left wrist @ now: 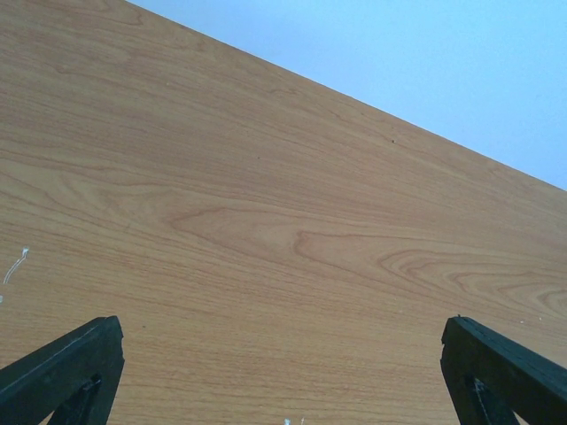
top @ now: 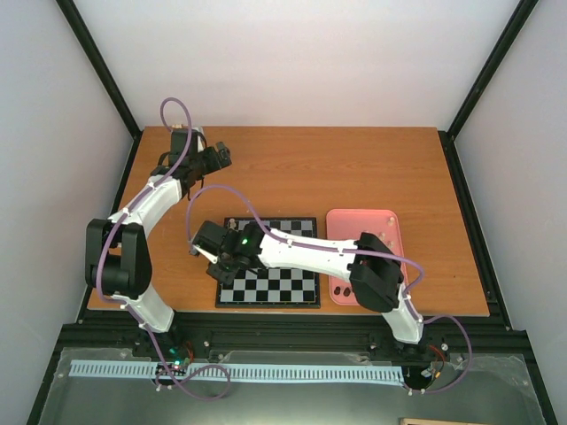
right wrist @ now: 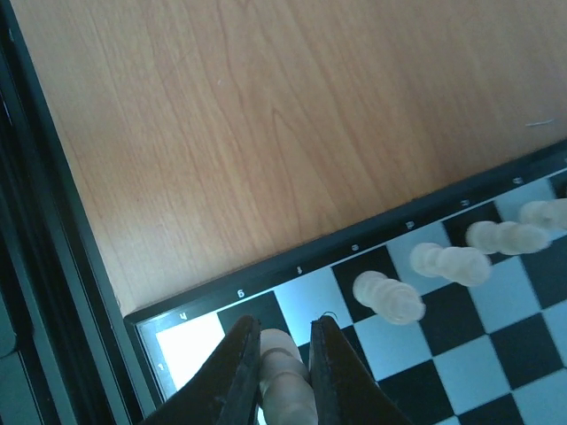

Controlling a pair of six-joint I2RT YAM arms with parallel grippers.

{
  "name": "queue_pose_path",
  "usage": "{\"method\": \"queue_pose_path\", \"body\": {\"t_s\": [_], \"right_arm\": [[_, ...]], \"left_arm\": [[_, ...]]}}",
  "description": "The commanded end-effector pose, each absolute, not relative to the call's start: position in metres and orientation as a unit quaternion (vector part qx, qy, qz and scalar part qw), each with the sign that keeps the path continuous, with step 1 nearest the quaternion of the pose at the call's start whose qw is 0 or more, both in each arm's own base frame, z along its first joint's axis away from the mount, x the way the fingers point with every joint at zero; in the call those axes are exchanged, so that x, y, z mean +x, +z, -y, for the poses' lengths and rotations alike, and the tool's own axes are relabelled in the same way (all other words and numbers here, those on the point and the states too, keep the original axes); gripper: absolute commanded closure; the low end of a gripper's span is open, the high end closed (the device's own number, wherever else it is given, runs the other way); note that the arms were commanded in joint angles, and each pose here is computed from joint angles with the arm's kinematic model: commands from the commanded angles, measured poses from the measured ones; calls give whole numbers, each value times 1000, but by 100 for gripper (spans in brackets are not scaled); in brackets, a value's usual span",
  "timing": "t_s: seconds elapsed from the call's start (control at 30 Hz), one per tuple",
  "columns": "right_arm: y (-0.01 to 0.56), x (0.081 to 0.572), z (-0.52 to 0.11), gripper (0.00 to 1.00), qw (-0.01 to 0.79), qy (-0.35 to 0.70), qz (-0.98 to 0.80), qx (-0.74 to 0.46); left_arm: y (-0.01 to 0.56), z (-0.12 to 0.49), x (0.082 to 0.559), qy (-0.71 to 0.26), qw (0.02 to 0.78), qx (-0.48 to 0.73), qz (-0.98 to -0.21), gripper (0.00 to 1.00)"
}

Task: Set up the chess pieces on the board
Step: Place the chess piece on the chessboard.

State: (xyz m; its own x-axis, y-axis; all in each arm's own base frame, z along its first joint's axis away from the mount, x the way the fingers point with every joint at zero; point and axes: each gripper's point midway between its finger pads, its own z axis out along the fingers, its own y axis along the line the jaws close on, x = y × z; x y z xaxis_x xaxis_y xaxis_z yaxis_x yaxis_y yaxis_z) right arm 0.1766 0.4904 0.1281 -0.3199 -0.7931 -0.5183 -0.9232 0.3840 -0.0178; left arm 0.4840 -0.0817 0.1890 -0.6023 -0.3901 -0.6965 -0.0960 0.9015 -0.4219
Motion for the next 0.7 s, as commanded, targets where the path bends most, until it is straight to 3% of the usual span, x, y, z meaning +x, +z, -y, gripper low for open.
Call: {"method": "queue_pose_path", "body": {"t_s": [0.0, 0.67], "right_arm": [[113, 162, -492, 86, 195, 132, -791, -564], [82, 159, -495, 85, 162, 108, -788, -585]], "left_arm": [[210, 78, 483, -170, 447, -132, -869, 0], [205, 78, 486, -167, 444, -132, -871, 0]]}}
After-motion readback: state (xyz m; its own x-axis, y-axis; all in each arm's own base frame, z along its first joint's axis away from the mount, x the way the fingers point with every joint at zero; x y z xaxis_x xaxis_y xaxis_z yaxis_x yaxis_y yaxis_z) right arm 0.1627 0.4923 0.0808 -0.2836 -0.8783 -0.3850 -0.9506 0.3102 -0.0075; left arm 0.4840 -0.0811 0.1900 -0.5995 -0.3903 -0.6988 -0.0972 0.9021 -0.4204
